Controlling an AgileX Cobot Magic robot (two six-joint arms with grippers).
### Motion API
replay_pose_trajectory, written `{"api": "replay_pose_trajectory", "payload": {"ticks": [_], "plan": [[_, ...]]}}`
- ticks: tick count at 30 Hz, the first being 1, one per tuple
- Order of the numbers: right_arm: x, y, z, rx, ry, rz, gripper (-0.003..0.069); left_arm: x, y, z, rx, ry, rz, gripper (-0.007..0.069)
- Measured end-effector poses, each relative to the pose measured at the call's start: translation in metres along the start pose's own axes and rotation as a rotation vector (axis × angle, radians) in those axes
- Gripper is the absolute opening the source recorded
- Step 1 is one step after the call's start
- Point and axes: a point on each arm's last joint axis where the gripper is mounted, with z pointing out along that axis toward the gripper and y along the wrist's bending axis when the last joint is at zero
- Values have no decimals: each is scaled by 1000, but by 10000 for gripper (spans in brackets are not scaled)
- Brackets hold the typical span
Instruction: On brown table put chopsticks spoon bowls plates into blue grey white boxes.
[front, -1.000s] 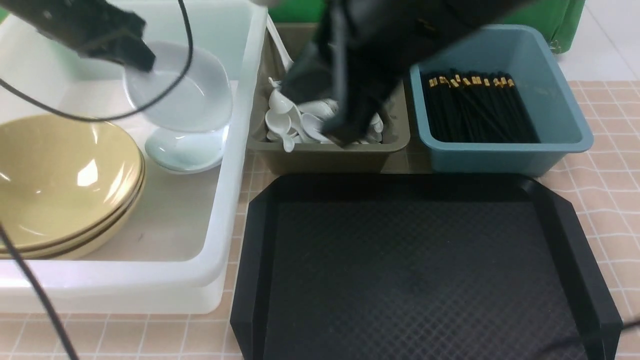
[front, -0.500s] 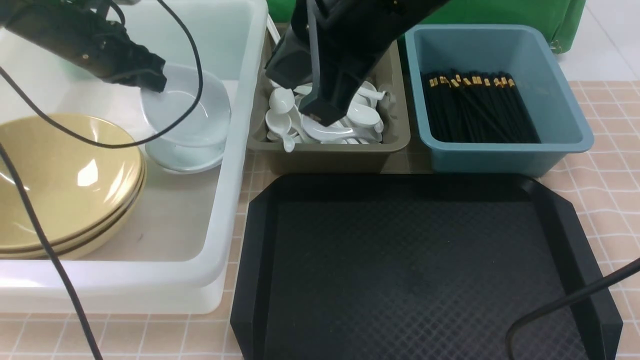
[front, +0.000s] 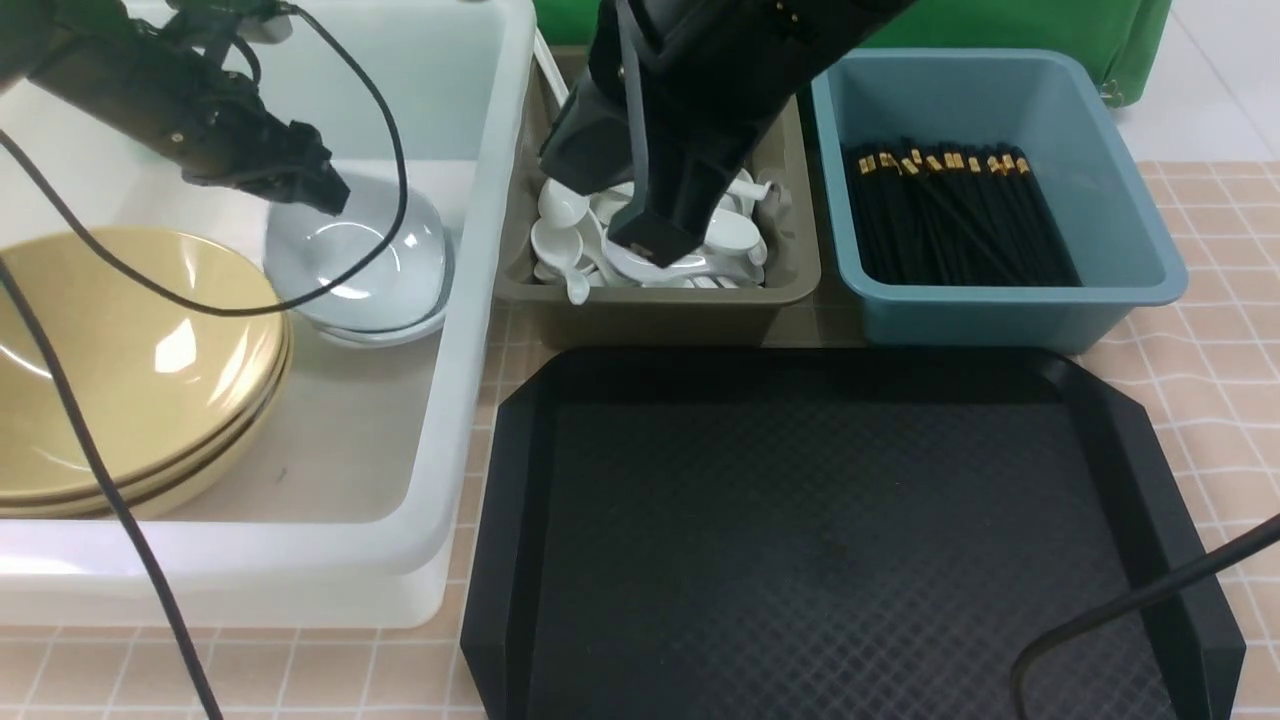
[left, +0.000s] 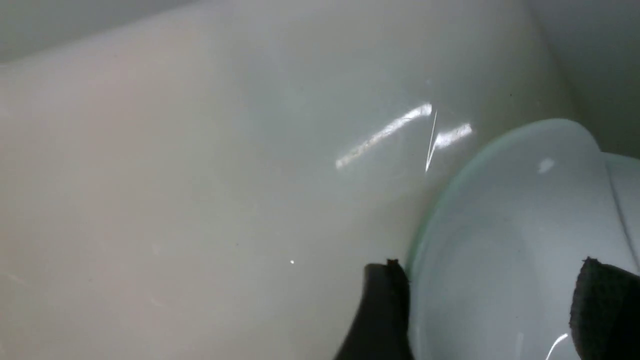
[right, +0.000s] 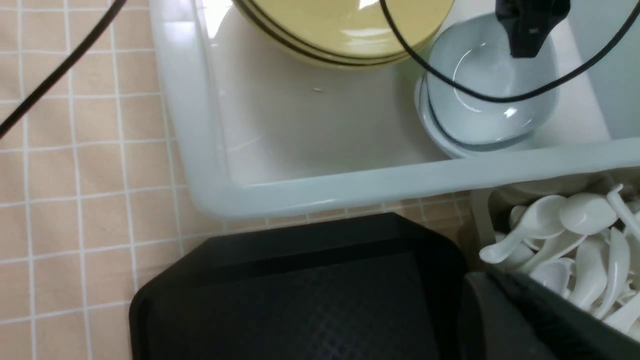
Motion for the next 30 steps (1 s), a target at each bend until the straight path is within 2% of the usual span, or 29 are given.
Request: {"api": "replay_pose_trajectory", "payload": {"ticks": [3,8,11,13,14,15,17,18,19,21,25,30], "plan": [[0,0,0,-1,4,-5,50,-8,0,-10,-9,-22,15,481],[1,-1,0,9,14,-13,53,-31,-8,-51,-22,-85,30,465],[2,-1,0,14,19,-16,55,-46,-16,-90,-42,-132,20,388],[2,-1,0,16,20,-17,55,-55,-27,-126,-58,-172,30,305],[2,-1,0,16,20,-17,57,-56,-29,-132,-61,-181,32,296],[2,-1,0,16,20,-17,58,-60,-41,-164,-71,-214,50,217],[3,-1,0,10,28,-8,60,-61,-56,-200,-83,-259,67,127],[3,-1,0,9,30,-8,61,-61,-58,-204,-82,-262,70,107],[4,1,-3,-2,46,6,63,-59,-73,-237,-98,-315,78,43],[6,3,-10,-8,59,21,66,-54,-87,-268,-116,-361,86,7],[7,9,-38,17,25,94,68,-31,-114,-315,-169,-405,85,1],[18,23,-84,50,-30,121,68,14,-135,-332,-214,-334,21,1]]}}
